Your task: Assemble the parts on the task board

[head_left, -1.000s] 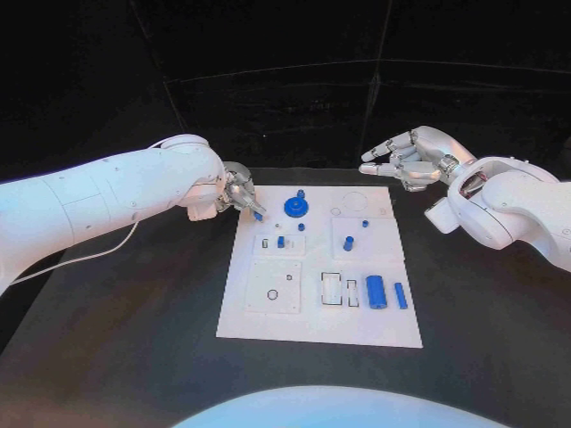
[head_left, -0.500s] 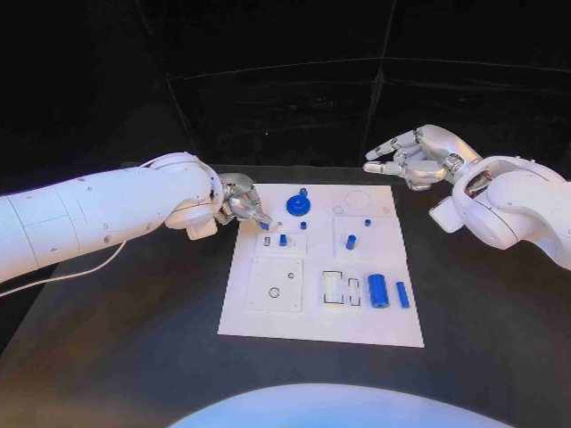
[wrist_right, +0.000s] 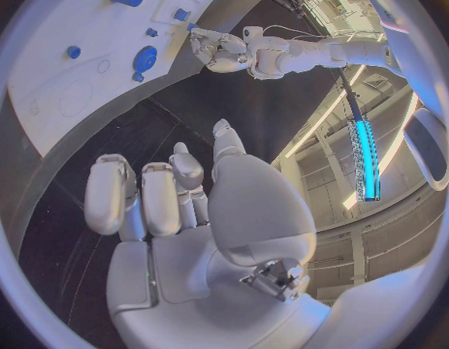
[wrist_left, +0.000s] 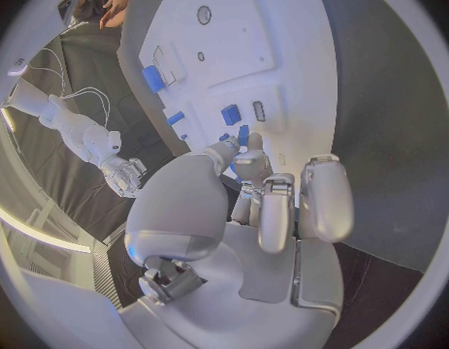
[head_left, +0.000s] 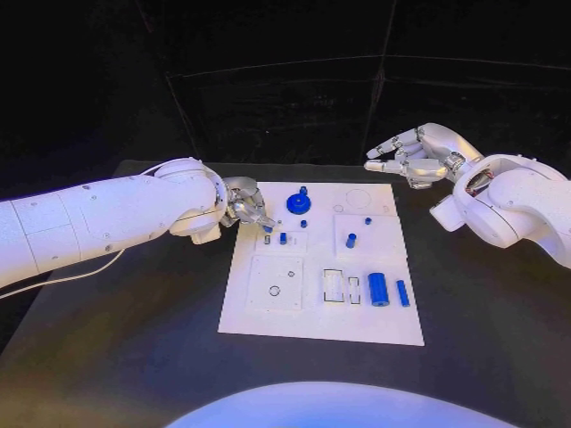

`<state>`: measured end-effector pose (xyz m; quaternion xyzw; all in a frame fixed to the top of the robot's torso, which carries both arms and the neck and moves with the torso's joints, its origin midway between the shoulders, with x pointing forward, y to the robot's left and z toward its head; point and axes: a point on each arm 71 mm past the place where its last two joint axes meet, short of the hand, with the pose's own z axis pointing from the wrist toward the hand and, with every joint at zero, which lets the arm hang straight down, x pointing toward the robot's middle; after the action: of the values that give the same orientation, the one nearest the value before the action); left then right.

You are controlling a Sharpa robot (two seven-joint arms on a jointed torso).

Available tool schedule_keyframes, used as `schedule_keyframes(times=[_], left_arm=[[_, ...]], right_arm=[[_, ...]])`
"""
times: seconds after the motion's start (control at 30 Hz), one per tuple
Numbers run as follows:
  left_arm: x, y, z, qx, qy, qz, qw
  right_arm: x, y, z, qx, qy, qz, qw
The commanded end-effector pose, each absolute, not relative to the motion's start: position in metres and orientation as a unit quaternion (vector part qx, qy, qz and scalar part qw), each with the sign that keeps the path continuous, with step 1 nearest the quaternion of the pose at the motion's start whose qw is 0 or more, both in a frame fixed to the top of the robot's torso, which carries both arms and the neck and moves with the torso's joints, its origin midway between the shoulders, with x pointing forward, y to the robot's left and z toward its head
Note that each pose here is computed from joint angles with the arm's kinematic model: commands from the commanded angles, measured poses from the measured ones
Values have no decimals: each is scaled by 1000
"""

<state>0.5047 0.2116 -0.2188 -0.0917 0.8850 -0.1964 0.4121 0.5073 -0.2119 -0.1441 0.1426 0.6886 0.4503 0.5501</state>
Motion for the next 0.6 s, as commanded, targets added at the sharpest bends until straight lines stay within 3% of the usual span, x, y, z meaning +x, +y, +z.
schedule_keyframes(times=[0.03,0.6], left_arm=[[504,212,-221,-80,889,-177,414],[501,210,-230,-69,905,-159,388]], right_arm=[[507,-211,-143,140,688,454,549],[507,-211,-143,140,688,454,549]])
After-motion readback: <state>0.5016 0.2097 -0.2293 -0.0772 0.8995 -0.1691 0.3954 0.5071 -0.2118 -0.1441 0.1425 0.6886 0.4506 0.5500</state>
